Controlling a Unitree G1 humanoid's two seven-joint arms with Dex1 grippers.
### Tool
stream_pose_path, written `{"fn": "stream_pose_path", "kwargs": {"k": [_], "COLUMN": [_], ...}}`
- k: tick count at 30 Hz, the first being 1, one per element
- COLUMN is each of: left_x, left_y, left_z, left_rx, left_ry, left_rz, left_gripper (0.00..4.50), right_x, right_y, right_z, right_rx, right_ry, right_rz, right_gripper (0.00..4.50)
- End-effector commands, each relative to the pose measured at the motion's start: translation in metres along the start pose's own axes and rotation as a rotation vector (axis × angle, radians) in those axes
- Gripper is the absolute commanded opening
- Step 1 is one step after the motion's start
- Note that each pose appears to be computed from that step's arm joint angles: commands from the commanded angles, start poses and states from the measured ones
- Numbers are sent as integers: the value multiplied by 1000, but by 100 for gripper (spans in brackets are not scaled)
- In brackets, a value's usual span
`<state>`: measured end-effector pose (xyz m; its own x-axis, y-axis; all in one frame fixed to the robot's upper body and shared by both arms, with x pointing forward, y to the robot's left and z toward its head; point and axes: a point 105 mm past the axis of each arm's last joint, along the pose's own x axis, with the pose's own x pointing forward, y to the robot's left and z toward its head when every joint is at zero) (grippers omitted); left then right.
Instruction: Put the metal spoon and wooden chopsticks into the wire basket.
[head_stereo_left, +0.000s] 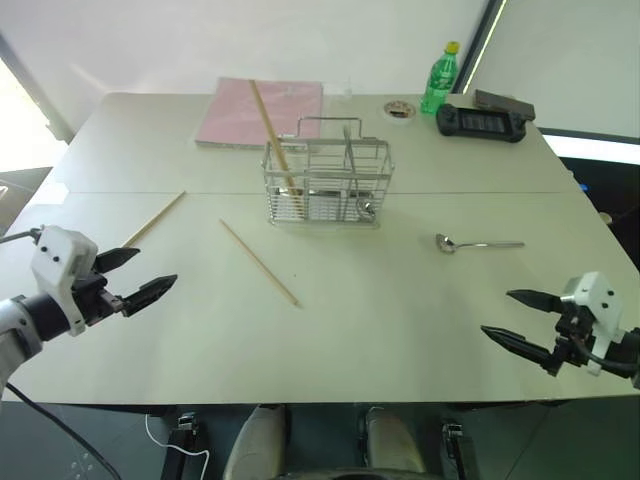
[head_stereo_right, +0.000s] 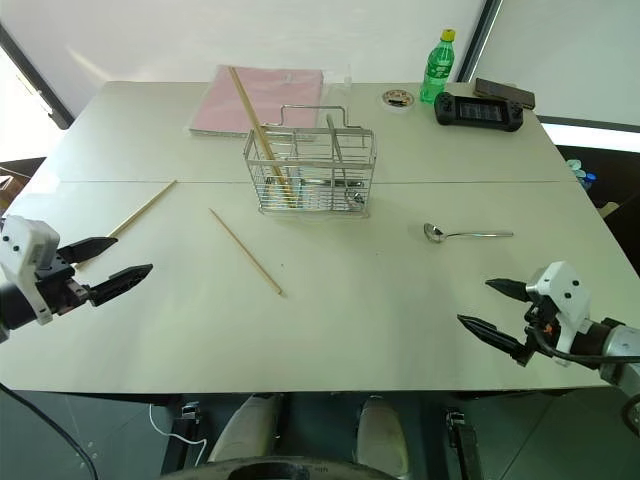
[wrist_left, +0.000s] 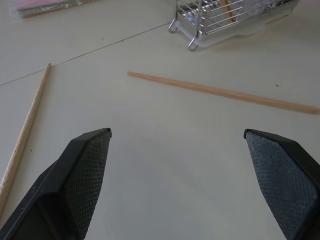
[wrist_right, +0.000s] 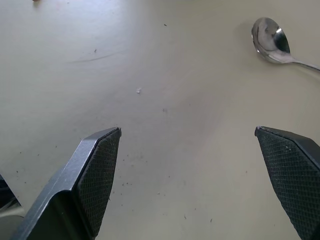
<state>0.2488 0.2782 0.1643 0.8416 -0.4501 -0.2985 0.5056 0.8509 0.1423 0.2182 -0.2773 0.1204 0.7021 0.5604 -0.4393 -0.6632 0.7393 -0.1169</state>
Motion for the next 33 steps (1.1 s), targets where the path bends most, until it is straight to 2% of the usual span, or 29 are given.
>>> {"fn": "stream_pose_path", "kwargs": {"k": [1, 5, 9, 13, 17, 21, 27, 33], "left_x": [-3, -3, -3, 0, 8, 20, 27, 23], "left_y": [6, 8, 1, -25, -51, -71, -83, -93], "left_z": [10, 19, 39, 55, 66, 87, 107, 110], "left_rx": [67, 97, 118, 81, 148, 185, 213, 224], "left_ry": [-6, -16, -63, -105, -84, -130, -186, -190], "left_rz": [41, 50, -1, -155, -291, -393, -443, -476], "left_gripper": [450, 450, 450, 450, 450, 450, 450, 450], "right_x": [0, 2, 7, 16, 32, 54, 79, 97], "right_y": [-4, -10, -27, -45, -60, -71, -92, -102], "right_z": [7, 10, 26, 53, 80, 97, 101, 89], "right_rx": [-37, -60, -134, -232, -342, -461, -566, -616], "right_ry": [-6, -1, 6, 2, 14, 86, 237, 390], "right_rz": [0, 7, 30, 82, 157, 274, 311, 311], "right_gripper": [446, 446, 446, 446, 446, 446, 446, 446]}}
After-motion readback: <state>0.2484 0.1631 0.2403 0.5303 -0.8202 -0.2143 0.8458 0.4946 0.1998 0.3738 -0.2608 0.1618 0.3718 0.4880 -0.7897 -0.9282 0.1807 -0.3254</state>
